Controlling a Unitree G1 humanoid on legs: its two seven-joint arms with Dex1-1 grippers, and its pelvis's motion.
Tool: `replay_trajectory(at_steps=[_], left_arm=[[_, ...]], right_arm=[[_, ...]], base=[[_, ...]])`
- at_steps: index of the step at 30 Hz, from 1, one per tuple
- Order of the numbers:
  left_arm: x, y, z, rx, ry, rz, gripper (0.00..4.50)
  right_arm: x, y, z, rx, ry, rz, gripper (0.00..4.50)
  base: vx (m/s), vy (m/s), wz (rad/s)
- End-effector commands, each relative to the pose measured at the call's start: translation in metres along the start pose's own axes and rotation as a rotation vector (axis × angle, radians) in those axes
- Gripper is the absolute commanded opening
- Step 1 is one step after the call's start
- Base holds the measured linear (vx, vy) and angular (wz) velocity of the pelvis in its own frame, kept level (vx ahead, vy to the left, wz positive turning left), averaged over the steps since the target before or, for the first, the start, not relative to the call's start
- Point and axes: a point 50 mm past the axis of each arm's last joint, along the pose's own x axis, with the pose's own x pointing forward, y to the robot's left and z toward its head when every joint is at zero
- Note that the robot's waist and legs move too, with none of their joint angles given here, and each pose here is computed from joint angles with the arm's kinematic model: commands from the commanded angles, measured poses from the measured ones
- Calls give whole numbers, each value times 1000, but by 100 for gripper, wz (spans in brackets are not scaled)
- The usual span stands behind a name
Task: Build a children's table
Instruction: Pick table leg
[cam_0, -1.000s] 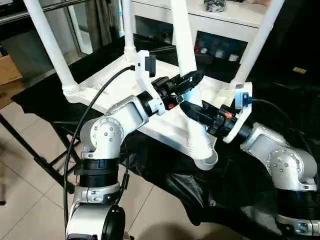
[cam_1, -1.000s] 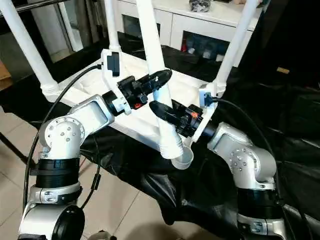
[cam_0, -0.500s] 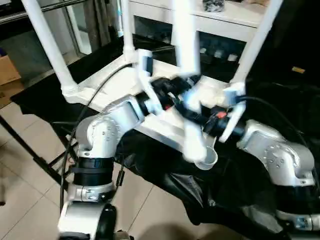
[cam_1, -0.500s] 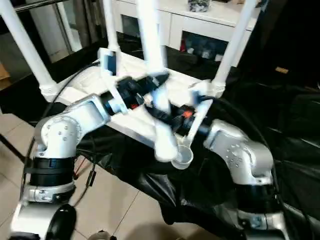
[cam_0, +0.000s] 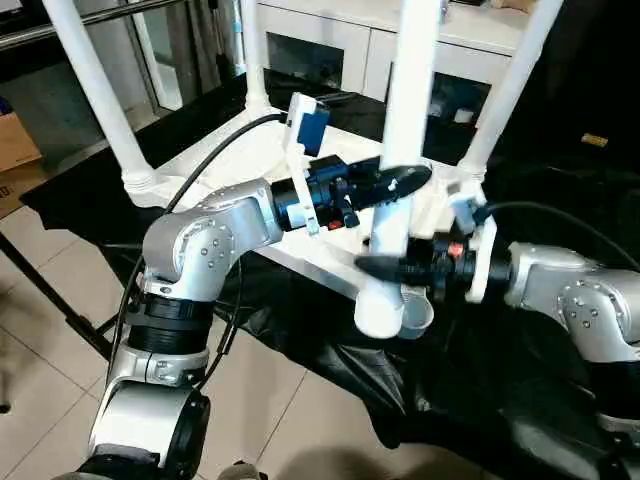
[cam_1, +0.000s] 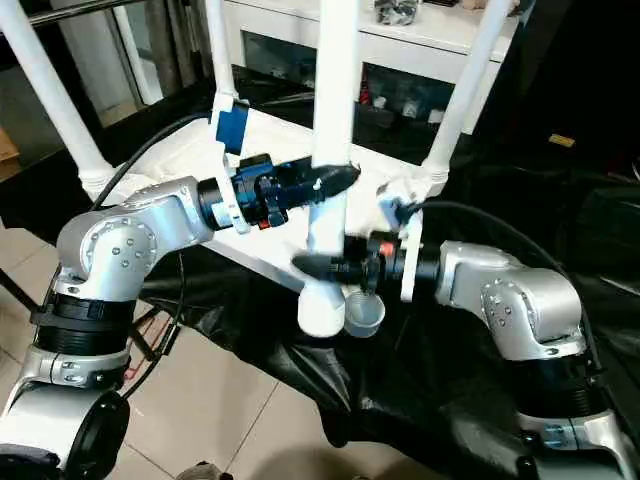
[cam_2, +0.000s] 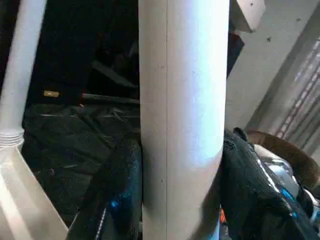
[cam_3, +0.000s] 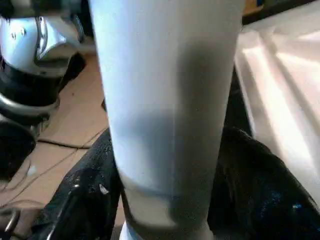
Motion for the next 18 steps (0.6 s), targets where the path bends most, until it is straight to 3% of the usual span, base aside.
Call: replay_trajectory(at_steps=[1, 13, 18], left_arm=[[5, -8, 9, 33, -19, -58, 182], [5, -8, 8, 29, -17, -67, 182], [5, -8, 7, 26, -13, -72, 182]], right_arm=[[-1, -2, -3, 0, 34, -17, 296], [-1, -3, -8, -6, 66, -15, 296], [0, -2, -7, -5, 52, -3, 253]], base=[[0, 0, 0], [0, 0, 0], [0, 0, 0]])
